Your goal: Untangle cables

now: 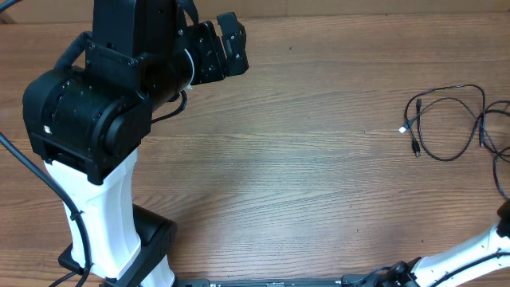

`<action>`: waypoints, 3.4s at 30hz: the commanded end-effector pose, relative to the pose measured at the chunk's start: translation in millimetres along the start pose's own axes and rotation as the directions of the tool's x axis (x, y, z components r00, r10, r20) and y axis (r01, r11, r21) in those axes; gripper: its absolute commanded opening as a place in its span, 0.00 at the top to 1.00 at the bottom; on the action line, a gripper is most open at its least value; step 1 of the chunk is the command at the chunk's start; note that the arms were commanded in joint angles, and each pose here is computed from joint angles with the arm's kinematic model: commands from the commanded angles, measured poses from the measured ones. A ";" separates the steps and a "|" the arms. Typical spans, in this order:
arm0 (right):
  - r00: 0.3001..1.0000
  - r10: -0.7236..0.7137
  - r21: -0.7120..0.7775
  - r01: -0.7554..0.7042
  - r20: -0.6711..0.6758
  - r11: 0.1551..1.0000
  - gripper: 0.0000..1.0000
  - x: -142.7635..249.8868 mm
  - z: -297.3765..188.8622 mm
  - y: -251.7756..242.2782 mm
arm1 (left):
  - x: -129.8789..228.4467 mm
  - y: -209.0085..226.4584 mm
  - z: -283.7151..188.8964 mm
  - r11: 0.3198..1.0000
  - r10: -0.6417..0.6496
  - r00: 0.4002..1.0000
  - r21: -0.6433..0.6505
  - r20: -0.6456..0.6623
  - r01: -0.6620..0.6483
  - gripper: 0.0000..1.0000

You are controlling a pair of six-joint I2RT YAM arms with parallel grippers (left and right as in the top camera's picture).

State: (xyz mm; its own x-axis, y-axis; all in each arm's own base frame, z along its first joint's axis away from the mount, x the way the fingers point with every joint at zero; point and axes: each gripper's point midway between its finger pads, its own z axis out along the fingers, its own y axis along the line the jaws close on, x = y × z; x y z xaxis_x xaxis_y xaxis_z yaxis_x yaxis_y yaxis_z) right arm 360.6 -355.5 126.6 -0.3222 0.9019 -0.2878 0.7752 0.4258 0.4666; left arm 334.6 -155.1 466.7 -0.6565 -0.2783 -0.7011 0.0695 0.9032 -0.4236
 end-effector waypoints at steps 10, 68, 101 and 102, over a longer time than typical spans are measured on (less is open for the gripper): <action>0.918 -0.241 -0.157 0.301 0.314 0.941 0.00 -5.9 -147.6 113.6 | -3.3 1.9 -7.1 1.000 0.017 1.000 -0.002 0.021 -0.017 0.00; 0.272 -0.955 -0.643 0.754 0.118 0.135 0.00 389.6 -137.9 326.0 | -3.7 2.5 -7.1 1.000 0.022 0.999 -0.006 0.023 -0.022 0.00; 0.272 -0.955 -0.643 0.754 0.118 0.135 0.00 389.6 -137.9 326.0 | -68.4 -61.9 -43.4 0.914 0.366 0.837 0.011 0.406 -0.406 0.00; 0.272 -0.955 -0.643 0.754 0.118 0.135 0.00 389.6 -137.9 326.0 | -70.7 -69.7 -47.1 0.900 0.388 0.815 0.015 0.431 -0.437 0.00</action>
State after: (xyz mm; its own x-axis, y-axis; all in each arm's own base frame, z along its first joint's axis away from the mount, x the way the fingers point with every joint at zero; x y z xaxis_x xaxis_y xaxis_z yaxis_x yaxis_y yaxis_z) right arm 411.1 145.4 280.7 -0.7710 -0.1663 -0.6148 -0.4806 0.7853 0.3902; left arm 360.3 -178.4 545.8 -0.3152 -0.1468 -0.9376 0.2758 0.9312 -0.2385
